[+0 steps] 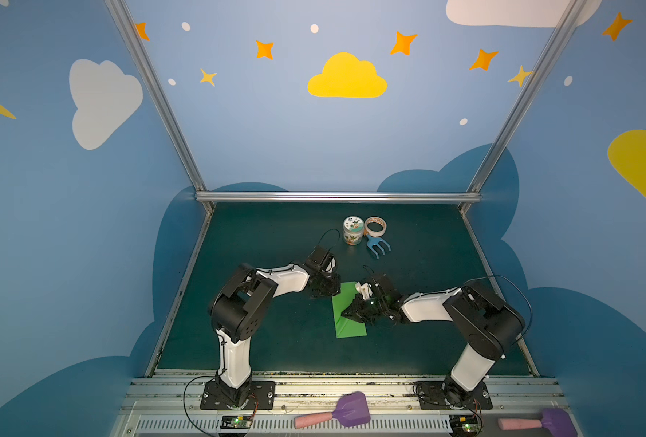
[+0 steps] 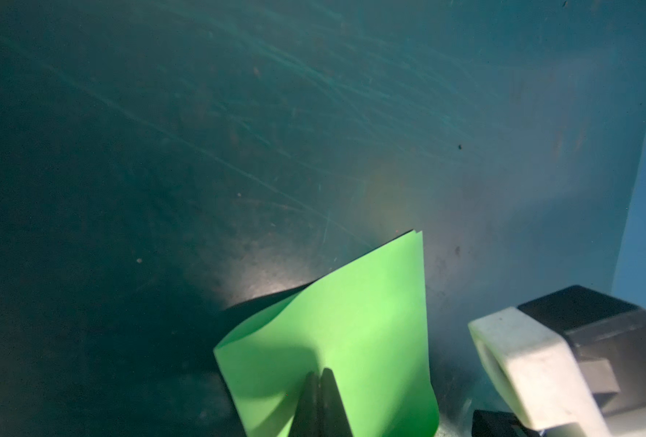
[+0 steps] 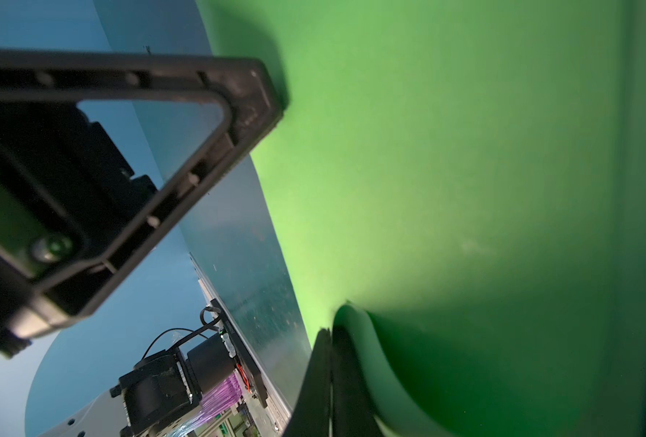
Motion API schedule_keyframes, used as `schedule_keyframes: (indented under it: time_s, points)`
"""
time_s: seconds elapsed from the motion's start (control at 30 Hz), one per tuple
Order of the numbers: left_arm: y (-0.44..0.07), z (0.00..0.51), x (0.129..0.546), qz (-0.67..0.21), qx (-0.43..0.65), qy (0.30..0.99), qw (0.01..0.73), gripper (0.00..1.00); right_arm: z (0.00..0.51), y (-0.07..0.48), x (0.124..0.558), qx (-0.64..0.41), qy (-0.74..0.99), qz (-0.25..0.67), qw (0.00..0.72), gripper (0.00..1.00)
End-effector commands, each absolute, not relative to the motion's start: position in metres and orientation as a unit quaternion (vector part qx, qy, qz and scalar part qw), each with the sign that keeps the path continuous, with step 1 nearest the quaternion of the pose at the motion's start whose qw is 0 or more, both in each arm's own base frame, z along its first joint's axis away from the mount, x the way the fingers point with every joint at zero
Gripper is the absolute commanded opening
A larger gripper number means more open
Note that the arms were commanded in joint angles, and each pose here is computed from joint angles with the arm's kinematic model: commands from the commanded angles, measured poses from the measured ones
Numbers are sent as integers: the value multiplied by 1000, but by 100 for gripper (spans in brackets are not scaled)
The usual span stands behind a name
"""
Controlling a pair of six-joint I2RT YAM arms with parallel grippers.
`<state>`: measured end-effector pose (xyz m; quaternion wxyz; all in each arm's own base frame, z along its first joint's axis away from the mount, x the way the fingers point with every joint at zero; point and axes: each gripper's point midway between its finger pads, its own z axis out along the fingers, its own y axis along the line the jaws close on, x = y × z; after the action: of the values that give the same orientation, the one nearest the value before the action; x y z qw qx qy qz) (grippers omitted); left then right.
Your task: Fold a paper plane with a square sheet of paper (fold left side to right side)
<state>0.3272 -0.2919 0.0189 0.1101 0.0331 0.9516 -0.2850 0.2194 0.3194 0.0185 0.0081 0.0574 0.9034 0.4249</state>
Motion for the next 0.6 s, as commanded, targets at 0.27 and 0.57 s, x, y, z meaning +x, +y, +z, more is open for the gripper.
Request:
schedule_keyframes:
  time_s: [0.27,0.57]
  points:
    - [-286,7,313,-267,38,960,76,4,3,316,224,70,909,411,7,0]
    - [-296,54,330,-291,56,950,101,6,-9,308,218,82,918,389,-3,0]
